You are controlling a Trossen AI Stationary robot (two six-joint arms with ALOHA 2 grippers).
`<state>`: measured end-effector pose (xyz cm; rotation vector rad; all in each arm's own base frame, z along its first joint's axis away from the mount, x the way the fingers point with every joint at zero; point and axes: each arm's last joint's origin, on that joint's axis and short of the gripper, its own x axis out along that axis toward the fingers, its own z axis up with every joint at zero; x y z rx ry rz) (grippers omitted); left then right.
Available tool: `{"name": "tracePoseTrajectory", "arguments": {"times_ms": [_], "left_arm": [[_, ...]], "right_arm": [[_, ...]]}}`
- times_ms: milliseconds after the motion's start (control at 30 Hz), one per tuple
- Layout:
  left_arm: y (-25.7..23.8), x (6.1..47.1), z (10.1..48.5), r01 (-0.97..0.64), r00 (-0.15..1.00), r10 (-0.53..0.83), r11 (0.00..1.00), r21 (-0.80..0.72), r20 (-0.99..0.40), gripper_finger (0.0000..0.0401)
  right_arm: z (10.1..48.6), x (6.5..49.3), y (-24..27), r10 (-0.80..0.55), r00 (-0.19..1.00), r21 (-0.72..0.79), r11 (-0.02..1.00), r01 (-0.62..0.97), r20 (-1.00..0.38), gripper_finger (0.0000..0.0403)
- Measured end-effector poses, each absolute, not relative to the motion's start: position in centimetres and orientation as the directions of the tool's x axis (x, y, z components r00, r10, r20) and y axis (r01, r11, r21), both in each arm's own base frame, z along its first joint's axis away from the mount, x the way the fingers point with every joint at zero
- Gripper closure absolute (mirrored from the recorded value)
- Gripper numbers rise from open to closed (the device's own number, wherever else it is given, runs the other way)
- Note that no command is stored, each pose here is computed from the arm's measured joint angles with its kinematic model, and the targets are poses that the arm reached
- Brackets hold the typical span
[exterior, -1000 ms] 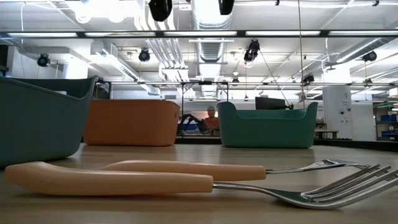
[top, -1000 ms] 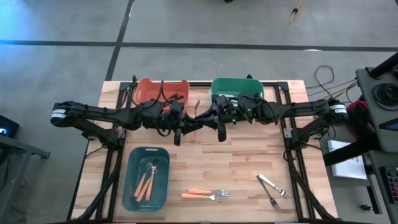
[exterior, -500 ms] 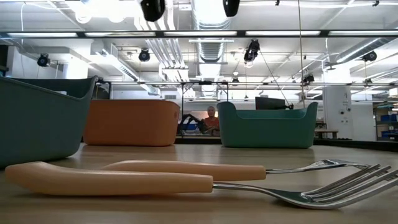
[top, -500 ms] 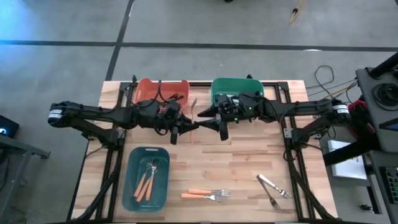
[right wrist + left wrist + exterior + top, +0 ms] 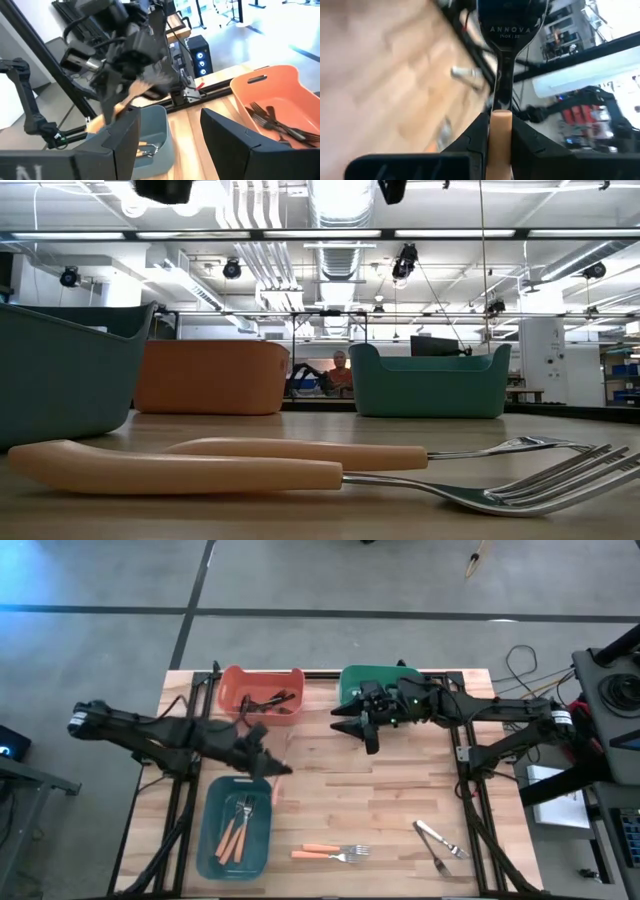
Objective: Sort silverware by color (type)
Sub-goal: Put the orange fork into the blue-green bin
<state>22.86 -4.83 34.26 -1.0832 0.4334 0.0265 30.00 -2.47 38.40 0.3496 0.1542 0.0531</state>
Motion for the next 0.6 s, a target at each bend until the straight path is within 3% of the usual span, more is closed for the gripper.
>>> {"name": "tracePoseTrajectory", "arguments": {"times_ms": [267, 600], "left_arm": [[-9.0, 19.9, 32.3, -0.521, 0.744, -0.338, 0.245, -0.817, -0.576, 0.0371], [-12.3, 16.8, 29.0, -0.846, 0.431, -0.339, 0.171, -0.505, -0.836, 0.0371]], "right_arm": [[37.7, 30.7, -2.6, 0.076, 0.983, 0.34, 0.94, -0.015, -0.167, 0.0204], [36.9, 31.4, -2.7, 0.075, 0.979, 0.326, 0.945, -0.009, -0.191, 0.0204]]}}
